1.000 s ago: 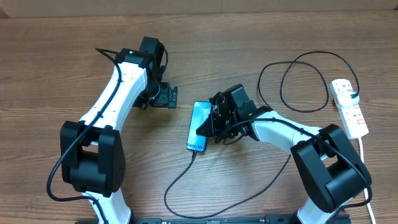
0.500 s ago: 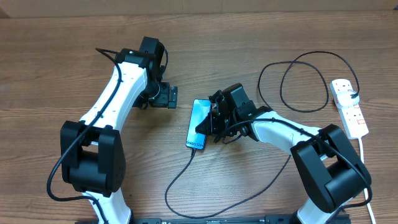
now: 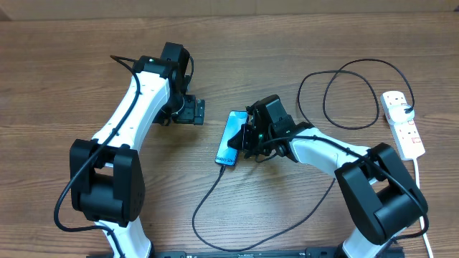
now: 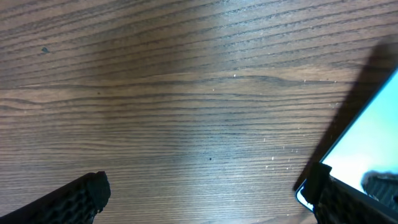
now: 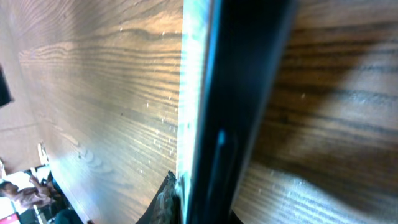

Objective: Plug charger to phone and switch on socket

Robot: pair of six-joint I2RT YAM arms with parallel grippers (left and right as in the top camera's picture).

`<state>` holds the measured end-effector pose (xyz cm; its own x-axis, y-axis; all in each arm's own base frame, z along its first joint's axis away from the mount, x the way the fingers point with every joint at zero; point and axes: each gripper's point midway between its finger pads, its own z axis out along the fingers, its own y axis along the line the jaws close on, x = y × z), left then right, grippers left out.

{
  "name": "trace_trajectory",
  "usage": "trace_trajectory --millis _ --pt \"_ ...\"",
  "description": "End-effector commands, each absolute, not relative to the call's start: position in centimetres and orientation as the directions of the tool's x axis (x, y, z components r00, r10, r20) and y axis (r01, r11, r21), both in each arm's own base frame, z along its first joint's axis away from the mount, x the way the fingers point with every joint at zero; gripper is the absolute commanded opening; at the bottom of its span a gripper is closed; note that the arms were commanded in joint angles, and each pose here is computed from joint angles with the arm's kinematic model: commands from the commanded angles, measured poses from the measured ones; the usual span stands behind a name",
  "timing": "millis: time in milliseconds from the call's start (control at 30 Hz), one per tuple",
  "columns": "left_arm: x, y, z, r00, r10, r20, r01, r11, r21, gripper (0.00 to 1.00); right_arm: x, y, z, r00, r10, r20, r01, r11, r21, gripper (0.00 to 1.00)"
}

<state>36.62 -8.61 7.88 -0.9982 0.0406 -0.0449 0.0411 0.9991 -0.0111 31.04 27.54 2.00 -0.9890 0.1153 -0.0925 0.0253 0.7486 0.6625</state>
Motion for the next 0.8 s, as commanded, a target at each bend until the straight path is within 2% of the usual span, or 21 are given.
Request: trace_trajectory --millis 0,200,400,700,767 --pt "36.92 -8.63 8.85 -0.997 0.027 -0.076 0.028 1.0 -0.005 0.99 31.25 25.82 -2.23 -0.985 0.151 -0.08 0.08 0.821 0.565 0.07" --pt "36.92 -8.63 8.86 -0.997 0.027 -0.076 0.028 1.0 -0.005 1.0 31.59 25.76 -2.26 -0.984 0.157 -0.08 0.083 0.813 0.576 0.09" --pt "36.91 -8.63 8.85 -0.997 0.027 -0.076 0.028 1.0 -0.005 1.0 31.58 25.75 -2.27 -0.984 0.157 -0.079 0.083 0.813 0.576 0.32" --pt "36.92 -8.63 8.85 -0.997 0.027 -0.076 0.028 1.0 -0.005 1.0 31.56 25.75 -2.27 -0.985 0.157 -0.078 0.083 0.813 0.576 0.46" --pt "36.91 -8.63 8.85 -0.997 0.027 -0.076 0.028 1.0 -0.005 1.0 31.56 25.75 -2.27 -0.985 0.157 -0.078 0.083 0.813 0.576 0.56"
